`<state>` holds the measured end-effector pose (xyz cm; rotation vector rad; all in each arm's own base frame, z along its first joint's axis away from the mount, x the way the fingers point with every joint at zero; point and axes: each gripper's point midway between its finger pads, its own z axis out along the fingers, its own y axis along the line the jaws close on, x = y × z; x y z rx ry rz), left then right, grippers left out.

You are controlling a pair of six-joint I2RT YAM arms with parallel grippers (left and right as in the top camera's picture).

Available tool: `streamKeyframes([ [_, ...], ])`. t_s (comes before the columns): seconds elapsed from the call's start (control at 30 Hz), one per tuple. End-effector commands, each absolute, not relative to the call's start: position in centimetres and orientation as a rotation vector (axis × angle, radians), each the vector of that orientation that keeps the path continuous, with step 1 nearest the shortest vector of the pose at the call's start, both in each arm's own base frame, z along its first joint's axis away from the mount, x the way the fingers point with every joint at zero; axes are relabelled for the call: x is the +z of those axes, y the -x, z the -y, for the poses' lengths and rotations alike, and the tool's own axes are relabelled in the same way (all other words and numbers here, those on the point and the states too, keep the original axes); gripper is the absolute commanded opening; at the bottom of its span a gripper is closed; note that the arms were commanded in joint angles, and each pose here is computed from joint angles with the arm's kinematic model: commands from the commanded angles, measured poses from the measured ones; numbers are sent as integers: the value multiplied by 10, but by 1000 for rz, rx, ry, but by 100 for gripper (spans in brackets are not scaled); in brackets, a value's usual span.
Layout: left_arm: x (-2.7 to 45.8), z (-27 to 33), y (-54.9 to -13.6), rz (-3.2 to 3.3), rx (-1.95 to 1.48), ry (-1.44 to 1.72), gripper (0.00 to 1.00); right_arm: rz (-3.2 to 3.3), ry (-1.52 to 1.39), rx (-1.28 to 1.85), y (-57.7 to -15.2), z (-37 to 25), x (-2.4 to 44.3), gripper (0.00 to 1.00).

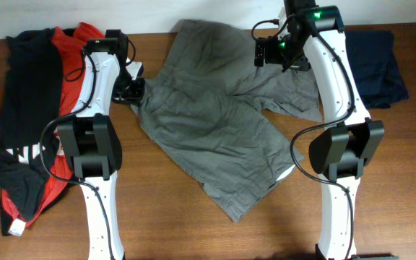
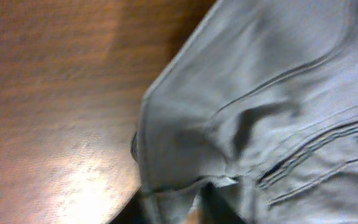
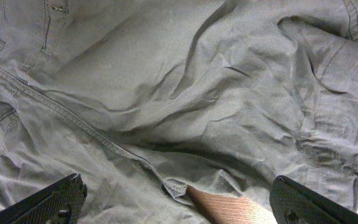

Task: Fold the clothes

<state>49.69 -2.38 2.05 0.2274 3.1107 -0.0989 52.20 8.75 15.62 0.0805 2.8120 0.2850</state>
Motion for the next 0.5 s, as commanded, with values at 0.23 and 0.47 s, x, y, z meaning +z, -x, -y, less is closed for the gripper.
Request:
streamKeyframes([
  [0.23,39,34,-478,-3155,-209,-211,1,-2826,-25,280,-518,-88,156,99],
  [0.47,46,7,-429,-3371,-154,-81,1,-2826,-25,281,-518,-88,156,99],
])
